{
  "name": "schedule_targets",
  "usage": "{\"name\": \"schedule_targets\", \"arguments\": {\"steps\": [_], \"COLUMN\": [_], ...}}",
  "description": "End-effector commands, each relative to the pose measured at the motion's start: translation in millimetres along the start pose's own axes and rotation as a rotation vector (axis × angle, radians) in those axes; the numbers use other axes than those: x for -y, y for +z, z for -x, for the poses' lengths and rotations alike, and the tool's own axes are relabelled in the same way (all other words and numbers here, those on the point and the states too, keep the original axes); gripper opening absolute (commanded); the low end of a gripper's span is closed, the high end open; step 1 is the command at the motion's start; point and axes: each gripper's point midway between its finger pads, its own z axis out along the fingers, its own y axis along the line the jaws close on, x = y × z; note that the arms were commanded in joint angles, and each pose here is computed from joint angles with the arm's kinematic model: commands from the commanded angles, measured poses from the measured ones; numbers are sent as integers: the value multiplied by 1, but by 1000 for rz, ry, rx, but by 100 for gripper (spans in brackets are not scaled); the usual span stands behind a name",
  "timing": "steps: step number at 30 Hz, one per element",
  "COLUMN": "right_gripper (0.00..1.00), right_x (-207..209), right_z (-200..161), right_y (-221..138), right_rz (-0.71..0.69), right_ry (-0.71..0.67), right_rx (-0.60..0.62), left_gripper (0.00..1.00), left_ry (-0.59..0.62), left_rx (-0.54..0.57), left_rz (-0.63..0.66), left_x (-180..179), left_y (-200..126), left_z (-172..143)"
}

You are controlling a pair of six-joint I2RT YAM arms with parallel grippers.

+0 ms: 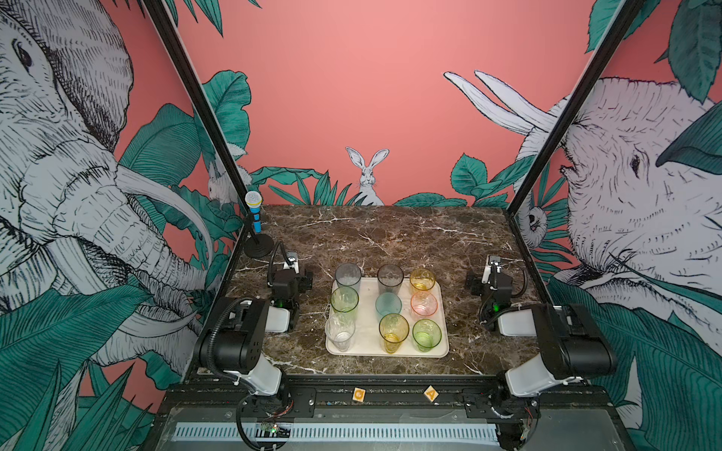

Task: Place the glasses into the tray
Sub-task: Reset both arms

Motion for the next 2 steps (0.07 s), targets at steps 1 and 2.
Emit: {"name": "schedule_targets", "arguments": {"steps": [1,2], "right_gripper": [99,99], "right_x": [-1,-1], "right_z": [17,17], "right_y": [3,3], "right_rz": [4,4], "right_ry": [3,5], "right_rx": [49,50], "left_gripper": [100,100], "left_ry": [-25,-26], "left_rx": [23,29], "left_rz": [-11,-8], "left_x": [-2,-3], "left_y": [1,0], "left_z": [11,12]}}
